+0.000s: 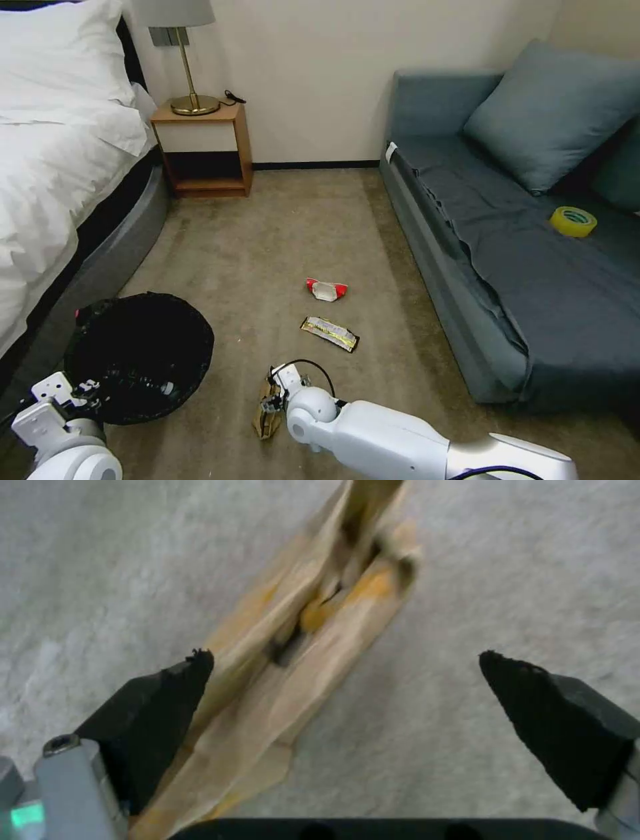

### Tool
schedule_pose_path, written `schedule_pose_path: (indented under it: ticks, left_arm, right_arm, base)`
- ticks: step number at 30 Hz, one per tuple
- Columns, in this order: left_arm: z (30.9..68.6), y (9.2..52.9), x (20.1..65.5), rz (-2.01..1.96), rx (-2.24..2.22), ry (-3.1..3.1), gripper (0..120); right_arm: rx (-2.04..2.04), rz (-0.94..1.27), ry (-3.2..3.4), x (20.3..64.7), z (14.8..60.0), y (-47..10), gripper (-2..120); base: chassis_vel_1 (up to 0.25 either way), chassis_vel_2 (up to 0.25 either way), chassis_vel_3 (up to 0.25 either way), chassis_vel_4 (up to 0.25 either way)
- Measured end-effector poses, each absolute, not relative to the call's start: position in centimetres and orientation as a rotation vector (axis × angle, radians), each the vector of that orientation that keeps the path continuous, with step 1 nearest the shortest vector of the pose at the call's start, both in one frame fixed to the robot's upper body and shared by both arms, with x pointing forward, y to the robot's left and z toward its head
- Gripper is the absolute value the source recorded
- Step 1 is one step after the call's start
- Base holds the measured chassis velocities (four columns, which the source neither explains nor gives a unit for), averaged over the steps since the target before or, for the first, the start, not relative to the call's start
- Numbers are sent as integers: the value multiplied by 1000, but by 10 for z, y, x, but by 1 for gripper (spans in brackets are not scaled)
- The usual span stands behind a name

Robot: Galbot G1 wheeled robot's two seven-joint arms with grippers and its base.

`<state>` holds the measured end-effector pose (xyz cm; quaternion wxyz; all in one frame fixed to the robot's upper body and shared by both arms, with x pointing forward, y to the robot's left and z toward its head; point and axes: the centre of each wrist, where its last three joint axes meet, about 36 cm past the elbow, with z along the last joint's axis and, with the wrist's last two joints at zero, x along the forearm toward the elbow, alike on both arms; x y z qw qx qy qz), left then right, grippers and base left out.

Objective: Pick up the trash bin, then pick up the garbage on the floor and place it into the trash bin.

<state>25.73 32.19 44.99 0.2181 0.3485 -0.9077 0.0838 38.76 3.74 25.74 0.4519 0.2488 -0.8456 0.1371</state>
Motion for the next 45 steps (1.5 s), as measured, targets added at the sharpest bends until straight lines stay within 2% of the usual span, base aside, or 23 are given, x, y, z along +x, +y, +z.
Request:
schedule_pose_path:
  ticks: [12,15,16,20,23,25,26,29,31,34,35,38,45]
  left_arm:
    - [451,320,254,224,974,-2515,1]
    - [452,320,254,221,975,-2518,1]
    - [452,320,254,221,975,-2518,1]
    - [452,320,253,220,977,-2519,1]
    - [452,320,253,220,978,-2519,1]
    - [452,320,254,220,979,-2518,1]
    - [452,320,254,220,979,-2518,1]
    - [451,321,255,221,981,-2518,1]
    - [451,321,255,221,981,-2518,1]
    - [449,322,255,221,982,-2516,1]
    - [449,322,255,221,982,-2516,1]
    - [449,322,256,222,984,-2515,1]
    - [448,321,256,225,983,-2514,1]
  right_arm:
    - [634,364,-2100,381,243,45,99]
    - [646,361,-2107,378,240,44,87]
    - [646,361,-2107,378,240,44,87]
    - [656,356,-2121,377,239,43,67]
    - [660,354,-2123,377,239,42,62]
    - [666,353,-2125,376,240,42,50]
    - [666,353,-2125,376,240,42,50]
    - [680,352,-2131,375,243,41,35]
    - [684,349,-2133,375,244,41,31]
    - [693,341,-2135,373,246,42,16]
    - [693,341,-2135,373,246,42,16]
    - [703,329,-2138,371,248,42,3]
    - [730,304,-2146,367,255,42,0]
  base:
    - [0,0,0,0]
    - [0,0,0,0]
    - [0,0,0,0]
    - [0,0,0,0]
    - [0,0,0,0]
    - [0,0,0,0]
    - [0,0,0,0]
    - [0,0,0,0]
    - [0,0,0,0]
    - [0,0,0,0]
    - [0,0,0,0]
    - [0,0,0,0]
    - [0,0,0,0]
